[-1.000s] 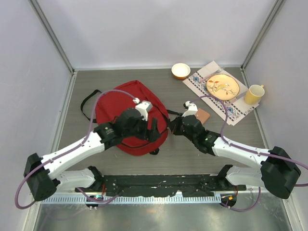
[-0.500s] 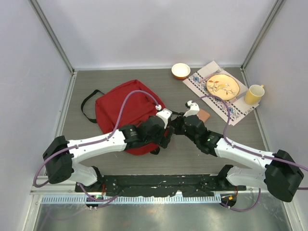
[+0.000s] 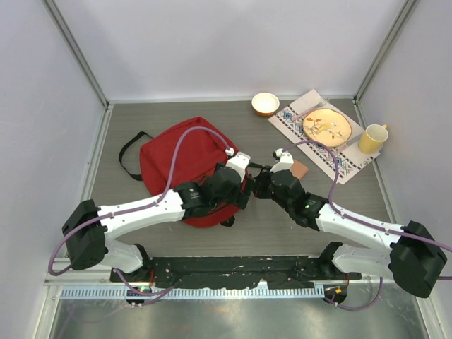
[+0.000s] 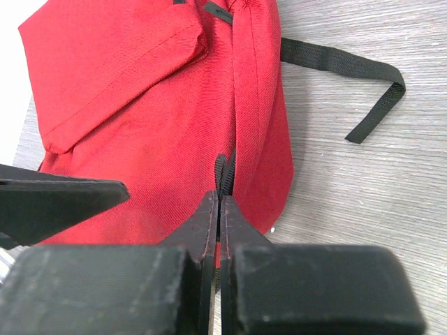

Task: Pack the student bag
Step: Zip the student bag at the center of the board.

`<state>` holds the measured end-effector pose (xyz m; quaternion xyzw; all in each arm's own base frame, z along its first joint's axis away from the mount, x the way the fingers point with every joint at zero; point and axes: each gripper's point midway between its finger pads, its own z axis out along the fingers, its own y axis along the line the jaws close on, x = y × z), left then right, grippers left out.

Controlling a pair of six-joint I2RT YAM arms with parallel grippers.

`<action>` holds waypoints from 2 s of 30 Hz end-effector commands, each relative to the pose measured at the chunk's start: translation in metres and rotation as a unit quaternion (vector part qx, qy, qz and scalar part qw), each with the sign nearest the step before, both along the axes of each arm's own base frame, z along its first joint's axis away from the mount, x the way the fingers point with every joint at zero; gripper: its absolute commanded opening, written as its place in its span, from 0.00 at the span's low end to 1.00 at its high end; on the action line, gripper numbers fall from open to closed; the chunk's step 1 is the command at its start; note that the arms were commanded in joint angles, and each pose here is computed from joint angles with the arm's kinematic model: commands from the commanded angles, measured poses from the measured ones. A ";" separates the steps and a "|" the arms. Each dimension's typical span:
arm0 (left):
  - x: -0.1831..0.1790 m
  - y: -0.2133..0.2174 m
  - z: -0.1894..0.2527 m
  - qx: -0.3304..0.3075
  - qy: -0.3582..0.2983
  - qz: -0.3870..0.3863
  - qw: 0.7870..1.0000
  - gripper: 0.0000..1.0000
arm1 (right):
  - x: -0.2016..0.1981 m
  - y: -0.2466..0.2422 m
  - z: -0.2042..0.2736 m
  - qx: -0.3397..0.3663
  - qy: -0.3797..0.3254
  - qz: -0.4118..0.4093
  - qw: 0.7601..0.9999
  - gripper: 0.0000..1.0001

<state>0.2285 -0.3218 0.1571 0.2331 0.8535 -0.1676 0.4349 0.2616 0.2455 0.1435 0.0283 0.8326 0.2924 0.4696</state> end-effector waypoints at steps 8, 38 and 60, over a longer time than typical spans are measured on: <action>-0.008 -0.028 -0.019 -0.035 0.033 -0.031 0.998 0.47 | 0.006 -0.004 0.029 0.025 -0.036 -0.015 0.999 0.01; -0.102 0.059 -0.070 -0.102 0.164 0.018 0.981 0.00 | 0.080 0.026 0.037 0.032 -0.052 -0.026 0.998 0.01; -0.112 0.074 -0.077 -0.110 0.153 0.048 0.981 0.00 | 0.140 0.028 0.050 0.057 -0.073 -0.047 0.995 0.01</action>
